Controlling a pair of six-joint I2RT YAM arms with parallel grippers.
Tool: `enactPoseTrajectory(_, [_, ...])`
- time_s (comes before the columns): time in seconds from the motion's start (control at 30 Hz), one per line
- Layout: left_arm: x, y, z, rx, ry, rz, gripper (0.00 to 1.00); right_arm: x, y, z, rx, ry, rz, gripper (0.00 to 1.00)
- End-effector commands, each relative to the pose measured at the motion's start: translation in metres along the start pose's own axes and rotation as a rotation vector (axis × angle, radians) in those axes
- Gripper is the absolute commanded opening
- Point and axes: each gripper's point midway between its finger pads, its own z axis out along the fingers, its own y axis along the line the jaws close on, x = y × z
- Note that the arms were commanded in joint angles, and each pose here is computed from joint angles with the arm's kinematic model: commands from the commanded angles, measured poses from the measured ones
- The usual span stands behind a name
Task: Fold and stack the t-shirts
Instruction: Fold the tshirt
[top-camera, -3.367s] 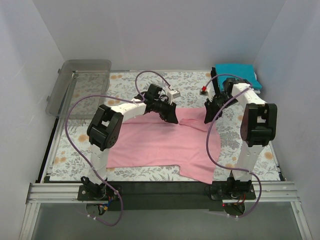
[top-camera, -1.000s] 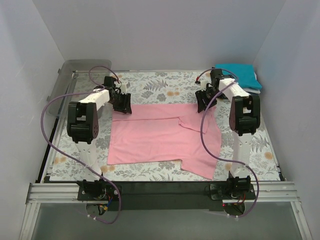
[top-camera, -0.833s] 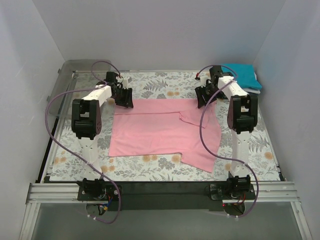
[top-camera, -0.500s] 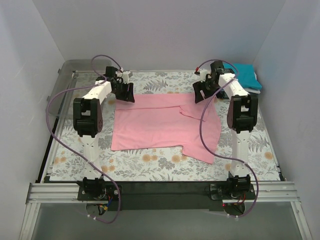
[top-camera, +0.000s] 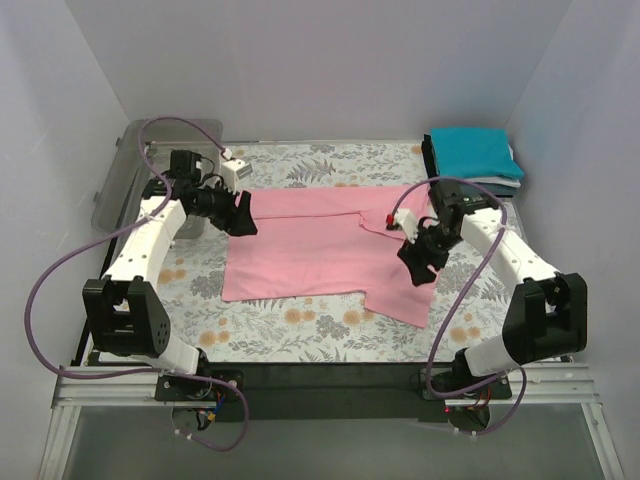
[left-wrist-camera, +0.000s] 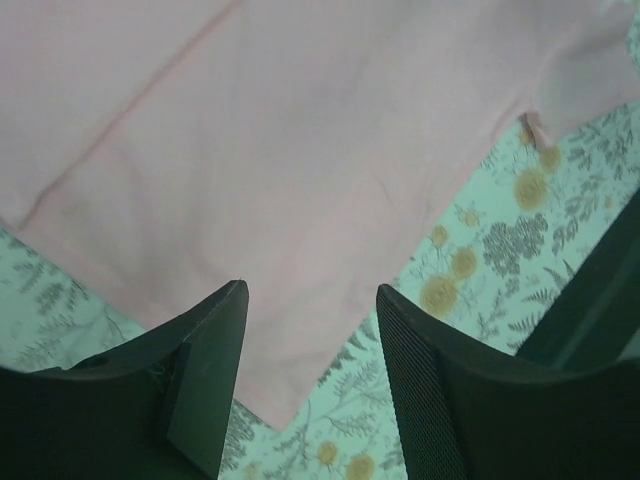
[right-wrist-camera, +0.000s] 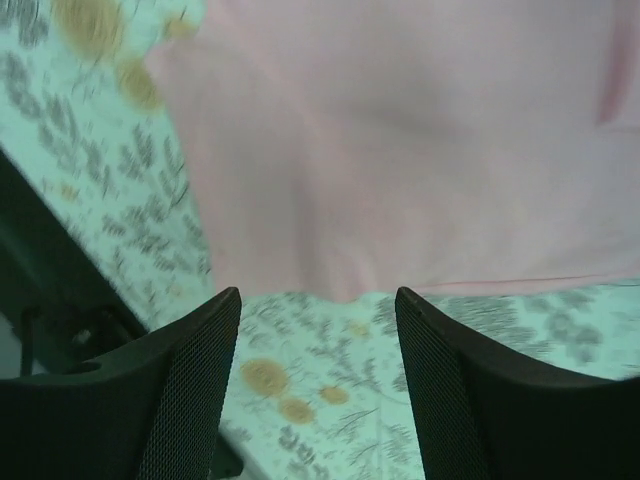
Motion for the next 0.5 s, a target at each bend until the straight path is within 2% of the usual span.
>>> enactPoseTrajectory(0.0, [0.047,-0.013,-0.004,0.037,0.096,-0.018,0.52,0.063,0.051,0.013,-0.088,0.195,-0.110,0.68])
enactPoseTrajectory(0.27, [0.091,-0.020,-0.008,0.008,0.176,-0.014,0.49,0.103,0.076,0.034,-0.054,0.302,-0.209,0.64])
enactPoseTrajectory(0.47, [0.106,-0.020,-0.004,0.002,0.198,-0.025,0.49,0.105,0.073,0.049,0.003,0.307,-0.229,0.63])
